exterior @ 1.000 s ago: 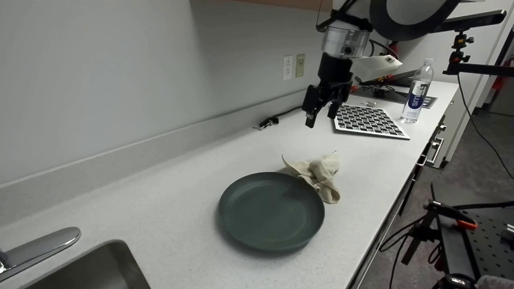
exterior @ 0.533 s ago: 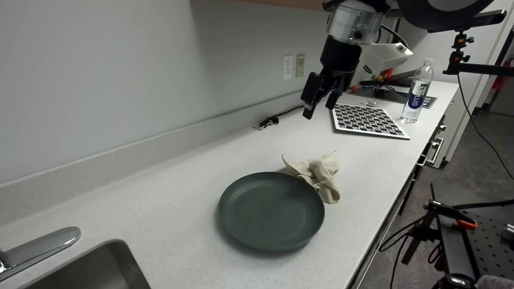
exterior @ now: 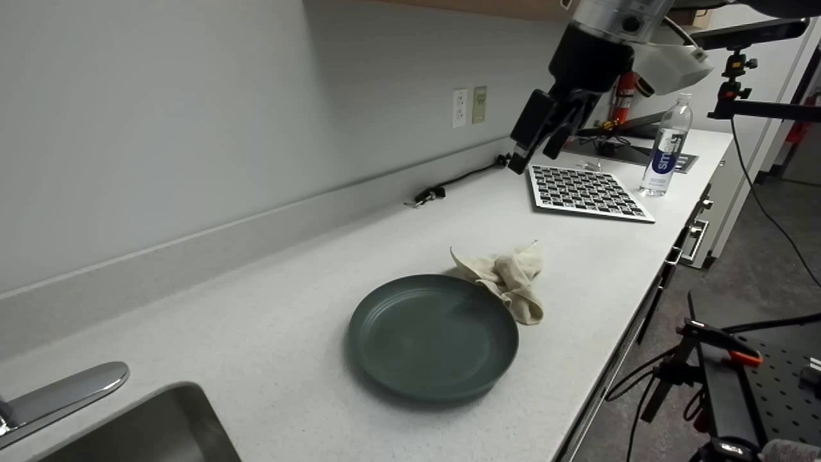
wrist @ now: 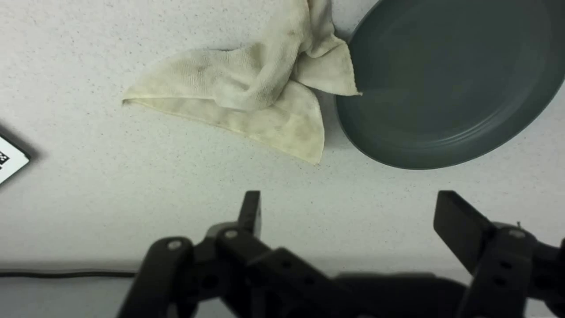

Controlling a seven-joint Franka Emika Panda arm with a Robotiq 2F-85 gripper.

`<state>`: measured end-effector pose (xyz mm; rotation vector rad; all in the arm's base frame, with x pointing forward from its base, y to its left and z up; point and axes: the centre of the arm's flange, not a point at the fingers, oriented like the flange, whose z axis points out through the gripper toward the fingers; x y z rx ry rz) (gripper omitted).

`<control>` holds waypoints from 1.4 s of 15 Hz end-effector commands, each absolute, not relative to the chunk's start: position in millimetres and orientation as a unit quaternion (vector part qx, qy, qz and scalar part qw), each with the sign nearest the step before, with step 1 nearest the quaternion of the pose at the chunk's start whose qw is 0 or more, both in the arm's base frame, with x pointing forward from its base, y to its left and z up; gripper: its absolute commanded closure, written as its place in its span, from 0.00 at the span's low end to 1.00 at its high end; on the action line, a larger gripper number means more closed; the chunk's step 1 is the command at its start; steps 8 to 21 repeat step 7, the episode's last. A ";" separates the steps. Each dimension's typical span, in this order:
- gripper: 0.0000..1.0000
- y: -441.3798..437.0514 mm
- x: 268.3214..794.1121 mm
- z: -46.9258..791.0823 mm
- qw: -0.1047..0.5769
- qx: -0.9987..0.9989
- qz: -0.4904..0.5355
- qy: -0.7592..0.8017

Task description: Pick the cloth and move it to the right on the counter

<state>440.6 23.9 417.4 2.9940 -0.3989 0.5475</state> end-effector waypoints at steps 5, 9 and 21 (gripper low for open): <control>0.00 23.8 439.1 416.0 0.036 0.975 0.178 -0.130; 0.00 23.8 439.0 415.8 0.036 0.975 0.178 -0.130; 0.00 23.8 439.0 415.8 0.036 0.975 0.178 -0.130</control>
